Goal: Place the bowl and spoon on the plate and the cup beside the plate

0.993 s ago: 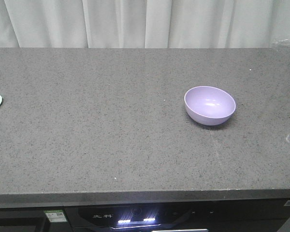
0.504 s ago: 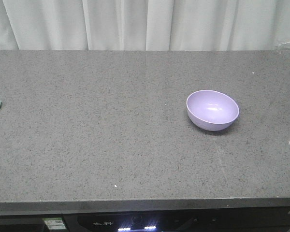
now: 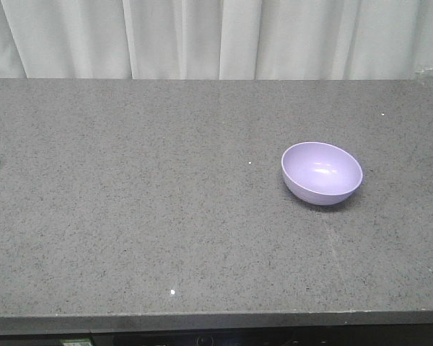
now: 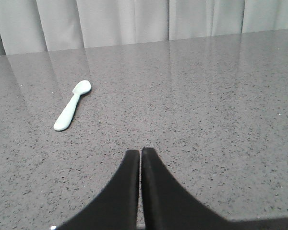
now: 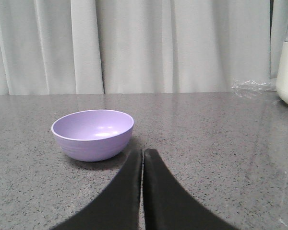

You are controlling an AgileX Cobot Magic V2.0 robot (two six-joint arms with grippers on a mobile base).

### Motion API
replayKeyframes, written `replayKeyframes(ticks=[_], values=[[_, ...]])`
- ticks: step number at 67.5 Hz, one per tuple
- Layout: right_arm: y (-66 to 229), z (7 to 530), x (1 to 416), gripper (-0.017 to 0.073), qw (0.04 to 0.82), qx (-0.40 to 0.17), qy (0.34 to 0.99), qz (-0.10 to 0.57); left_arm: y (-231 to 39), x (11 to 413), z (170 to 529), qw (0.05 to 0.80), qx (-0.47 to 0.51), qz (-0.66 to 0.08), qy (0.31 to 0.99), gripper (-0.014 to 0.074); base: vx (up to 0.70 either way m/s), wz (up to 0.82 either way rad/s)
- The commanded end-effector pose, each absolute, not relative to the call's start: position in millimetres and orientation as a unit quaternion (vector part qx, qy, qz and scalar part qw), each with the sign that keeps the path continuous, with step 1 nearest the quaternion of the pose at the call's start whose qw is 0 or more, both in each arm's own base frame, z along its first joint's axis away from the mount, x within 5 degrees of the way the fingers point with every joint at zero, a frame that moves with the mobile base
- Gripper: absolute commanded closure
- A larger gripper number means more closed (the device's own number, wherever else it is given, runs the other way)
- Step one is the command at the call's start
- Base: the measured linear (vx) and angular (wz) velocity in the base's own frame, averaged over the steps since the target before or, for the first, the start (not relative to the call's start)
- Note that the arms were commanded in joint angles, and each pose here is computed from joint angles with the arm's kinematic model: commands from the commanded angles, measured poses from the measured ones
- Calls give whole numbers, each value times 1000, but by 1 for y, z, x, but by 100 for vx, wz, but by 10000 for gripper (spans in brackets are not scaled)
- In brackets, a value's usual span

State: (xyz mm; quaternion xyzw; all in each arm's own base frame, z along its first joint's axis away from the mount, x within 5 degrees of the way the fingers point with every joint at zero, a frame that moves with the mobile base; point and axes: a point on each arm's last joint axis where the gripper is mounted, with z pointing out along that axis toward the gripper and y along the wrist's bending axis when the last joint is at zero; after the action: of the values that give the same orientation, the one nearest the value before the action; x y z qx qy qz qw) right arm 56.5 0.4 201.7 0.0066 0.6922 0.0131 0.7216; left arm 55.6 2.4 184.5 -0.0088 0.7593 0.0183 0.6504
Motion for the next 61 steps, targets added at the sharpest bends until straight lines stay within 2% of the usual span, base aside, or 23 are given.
replayKeyframes(ticks=[1,61], values=[[1,208,56,562,748,0,663,14,2,55,195,686,-14,12,728,600,4,0],[1,208,56,562,748,0,663,14,2,55,195,686,-14,12,728,600,3,0]])
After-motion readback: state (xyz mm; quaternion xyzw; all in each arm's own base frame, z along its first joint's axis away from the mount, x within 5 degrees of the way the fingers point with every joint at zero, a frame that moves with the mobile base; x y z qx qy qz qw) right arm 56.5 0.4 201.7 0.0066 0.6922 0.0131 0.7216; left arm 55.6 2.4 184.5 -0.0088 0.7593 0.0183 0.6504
